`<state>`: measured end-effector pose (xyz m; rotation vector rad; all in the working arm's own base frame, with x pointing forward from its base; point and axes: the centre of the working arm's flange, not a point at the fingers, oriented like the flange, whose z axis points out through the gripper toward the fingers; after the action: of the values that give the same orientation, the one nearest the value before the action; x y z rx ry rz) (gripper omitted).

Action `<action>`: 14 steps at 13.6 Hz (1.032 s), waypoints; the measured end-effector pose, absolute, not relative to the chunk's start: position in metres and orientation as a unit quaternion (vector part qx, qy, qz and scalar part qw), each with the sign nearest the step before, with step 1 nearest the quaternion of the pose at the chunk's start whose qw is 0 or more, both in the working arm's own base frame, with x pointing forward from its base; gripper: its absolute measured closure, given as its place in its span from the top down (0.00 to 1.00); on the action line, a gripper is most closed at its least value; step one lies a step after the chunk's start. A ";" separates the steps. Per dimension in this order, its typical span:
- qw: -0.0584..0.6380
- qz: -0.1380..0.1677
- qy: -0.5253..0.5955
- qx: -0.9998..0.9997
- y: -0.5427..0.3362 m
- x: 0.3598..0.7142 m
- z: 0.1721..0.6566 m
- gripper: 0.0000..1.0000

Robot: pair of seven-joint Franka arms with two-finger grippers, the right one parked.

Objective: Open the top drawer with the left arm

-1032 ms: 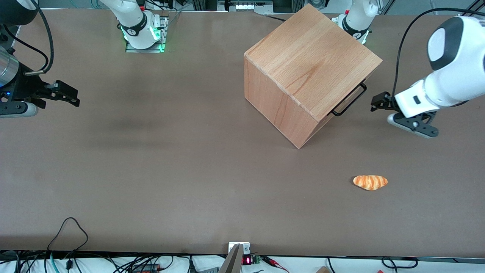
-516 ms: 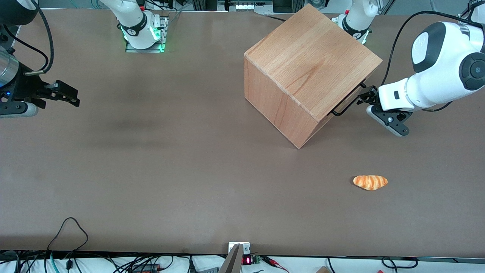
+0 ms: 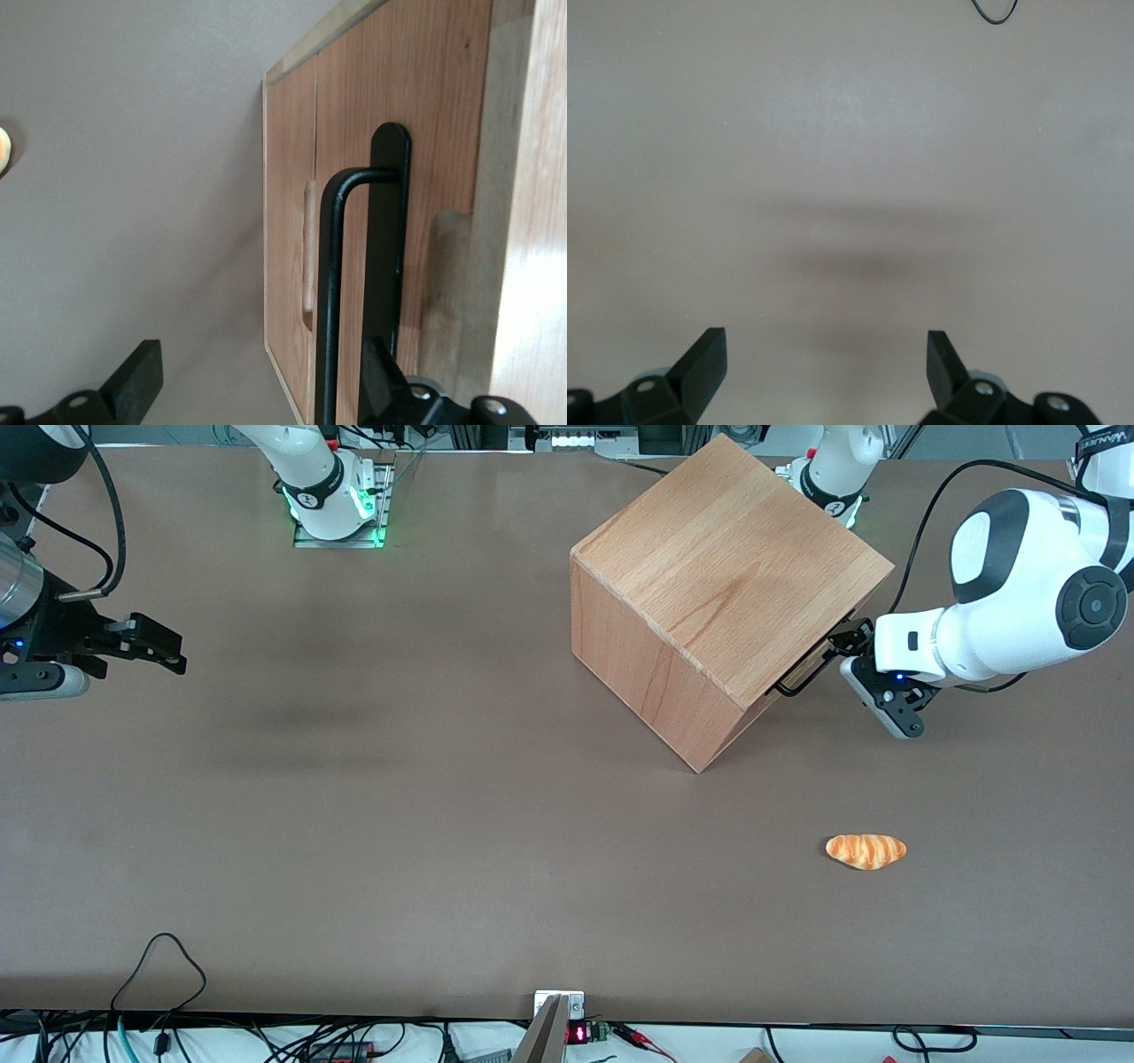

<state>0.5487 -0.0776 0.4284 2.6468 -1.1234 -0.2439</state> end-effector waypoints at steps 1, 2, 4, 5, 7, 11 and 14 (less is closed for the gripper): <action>0.130 -0.083 -0.391 0.907 -0.078 0.548 0.428 1.00; 0.133 -0.082 -0.395 0.905 -0.078 0.548 0.427 1.00; 0.140 -0.077 -0.403 0.901 -0.079 0.547 0.422 1.00; 0.141 -0.076 -0.405 0.900 -0.079 0.546 0.418 1.00; 0.141 -0.075 -0.405 0.900 -0.078 0.545 0.412 1.00; 0.140 -0.074 -0.406 0.900 -0.077 0.545 0.409 1.00; 0.138 -0.072 -0.406 0.901 -0.076 0.544 0.403 1.00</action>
<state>0.5437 -0.0764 0.4033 2.6043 -1.1732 -0.2070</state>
